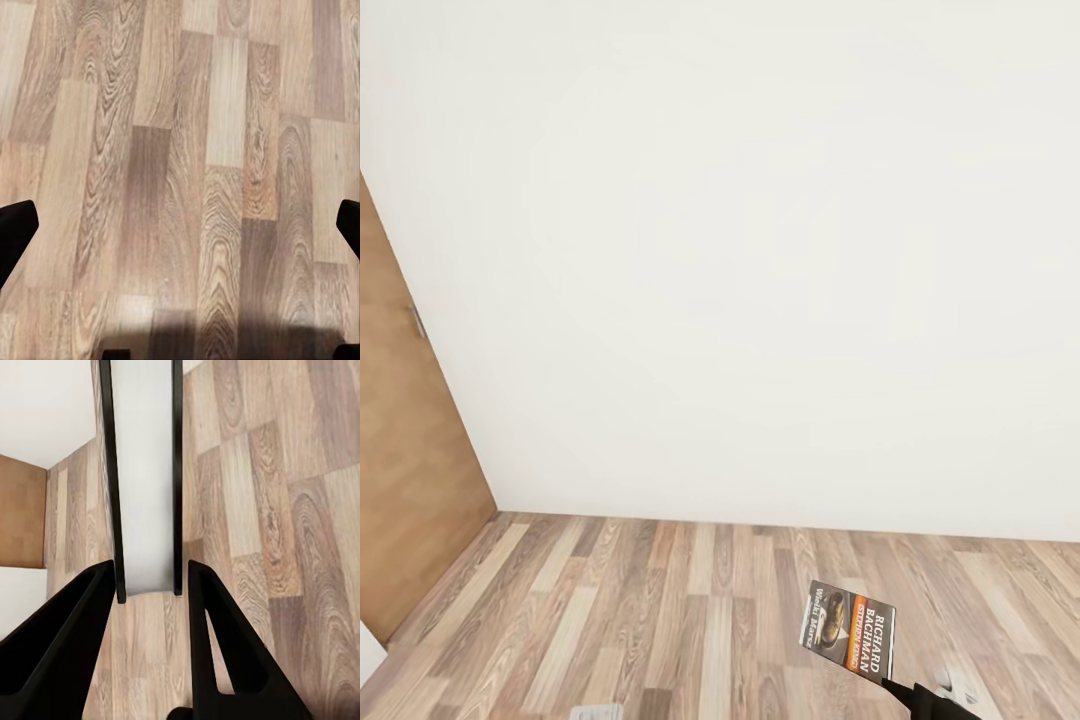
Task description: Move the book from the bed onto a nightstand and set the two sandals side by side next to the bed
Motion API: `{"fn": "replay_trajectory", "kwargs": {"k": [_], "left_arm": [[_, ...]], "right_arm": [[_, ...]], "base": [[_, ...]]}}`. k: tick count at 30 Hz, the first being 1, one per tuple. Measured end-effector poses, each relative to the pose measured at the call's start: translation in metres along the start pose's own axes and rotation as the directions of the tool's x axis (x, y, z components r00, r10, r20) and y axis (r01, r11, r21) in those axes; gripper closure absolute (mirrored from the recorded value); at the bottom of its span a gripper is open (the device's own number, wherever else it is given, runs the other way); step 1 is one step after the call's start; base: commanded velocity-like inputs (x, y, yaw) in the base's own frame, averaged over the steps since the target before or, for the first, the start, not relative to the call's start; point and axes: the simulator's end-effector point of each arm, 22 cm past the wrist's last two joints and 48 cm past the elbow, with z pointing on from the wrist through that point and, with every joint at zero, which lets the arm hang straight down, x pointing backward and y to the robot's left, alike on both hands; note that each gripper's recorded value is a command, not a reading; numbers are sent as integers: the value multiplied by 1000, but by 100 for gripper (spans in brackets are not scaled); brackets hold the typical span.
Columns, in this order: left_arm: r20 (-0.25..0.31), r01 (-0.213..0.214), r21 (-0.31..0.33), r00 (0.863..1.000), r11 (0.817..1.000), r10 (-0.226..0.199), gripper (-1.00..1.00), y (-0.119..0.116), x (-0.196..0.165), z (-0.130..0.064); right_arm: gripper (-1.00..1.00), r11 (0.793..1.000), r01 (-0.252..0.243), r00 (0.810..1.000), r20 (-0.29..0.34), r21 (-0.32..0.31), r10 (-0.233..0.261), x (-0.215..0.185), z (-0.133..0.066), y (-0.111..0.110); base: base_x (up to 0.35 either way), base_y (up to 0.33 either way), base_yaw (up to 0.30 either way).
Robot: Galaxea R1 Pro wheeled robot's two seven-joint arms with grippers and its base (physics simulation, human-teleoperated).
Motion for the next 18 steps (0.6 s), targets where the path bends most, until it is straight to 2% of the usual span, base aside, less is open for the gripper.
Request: {"fn": "replay_trajectory", "kwargs": {"k": [18], "left_arm": [[0,0,0,1000,1000,0,-100,0,0,0]], "right_arm": [[100,1000,1,1000,0,0,-1,0,0,0]], "base": [[309,0,0]]}}
